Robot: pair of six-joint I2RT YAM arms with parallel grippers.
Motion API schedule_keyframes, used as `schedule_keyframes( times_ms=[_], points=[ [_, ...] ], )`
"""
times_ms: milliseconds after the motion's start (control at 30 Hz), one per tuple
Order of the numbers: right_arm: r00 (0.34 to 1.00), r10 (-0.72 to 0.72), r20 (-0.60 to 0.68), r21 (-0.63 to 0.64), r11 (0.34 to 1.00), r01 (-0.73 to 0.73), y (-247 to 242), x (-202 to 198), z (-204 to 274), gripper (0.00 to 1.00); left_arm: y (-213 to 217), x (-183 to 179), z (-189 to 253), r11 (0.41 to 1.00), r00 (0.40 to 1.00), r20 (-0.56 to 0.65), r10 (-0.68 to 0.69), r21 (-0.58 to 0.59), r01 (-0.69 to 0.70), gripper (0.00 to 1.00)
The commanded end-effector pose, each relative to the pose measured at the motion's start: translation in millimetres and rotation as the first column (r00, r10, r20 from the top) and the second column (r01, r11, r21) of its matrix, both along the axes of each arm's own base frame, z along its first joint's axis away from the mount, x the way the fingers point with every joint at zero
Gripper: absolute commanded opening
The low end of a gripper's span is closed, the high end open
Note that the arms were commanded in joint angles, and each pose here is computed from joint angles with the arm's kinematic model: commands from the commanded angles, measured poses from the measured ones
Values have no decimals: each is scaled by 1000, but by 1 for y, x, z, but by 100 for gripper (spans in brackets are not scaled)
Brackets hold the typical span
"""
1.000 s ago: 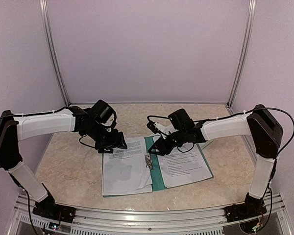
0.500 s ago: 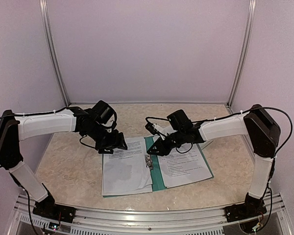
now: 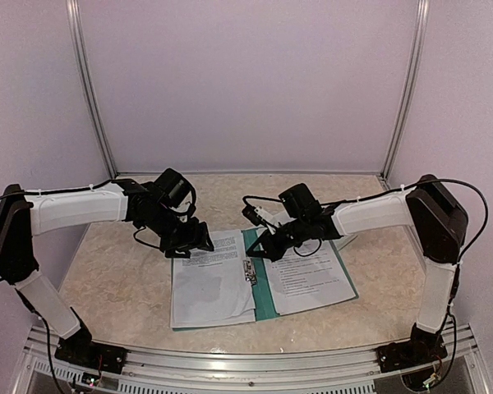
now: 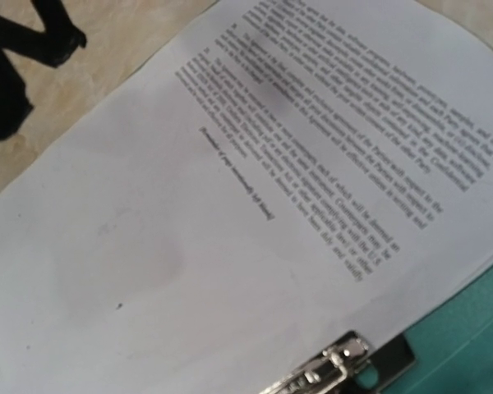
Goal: Put the files into the folder
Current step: Clamp the spring clip on the folder with some files.
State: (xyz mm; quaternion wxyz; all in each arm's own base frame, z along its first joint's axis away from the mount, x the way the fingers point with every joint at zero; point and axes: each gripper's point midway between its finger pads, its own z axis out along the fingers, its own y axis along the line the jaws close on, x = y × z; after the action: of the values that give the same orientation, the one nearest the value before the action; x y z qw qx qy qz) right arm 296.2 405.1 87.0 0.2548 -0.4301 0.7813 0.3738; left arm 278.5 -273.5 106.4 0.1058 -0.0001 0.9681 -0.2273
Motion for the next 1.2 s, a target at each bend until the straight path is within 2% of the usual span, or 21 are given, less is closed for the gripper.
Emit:
schedule_keyframes(
  times_ms=[0,467,867,1167],
  points=[
    [1000,4,-9,-4,1000,-4,1,7,-8,2,-4,-4,-7,1000,1000,-21,-10,-5,10,72],
    [999,-12,-35,-28,1000,11,-4,7,-26,0,-15,-5,2,998,999,18,-47,-46,48,72],
    [997,-35,-65,-63,998,31,-7,7,-50,0,-61,-31,-2,969,963,174,-205,-99,225,69],
    [995,-43,-86,-80,996,36,-10,6,-61,0,-87,-47,-17,932,914,228,-334,-65,357,62]
  ],
)
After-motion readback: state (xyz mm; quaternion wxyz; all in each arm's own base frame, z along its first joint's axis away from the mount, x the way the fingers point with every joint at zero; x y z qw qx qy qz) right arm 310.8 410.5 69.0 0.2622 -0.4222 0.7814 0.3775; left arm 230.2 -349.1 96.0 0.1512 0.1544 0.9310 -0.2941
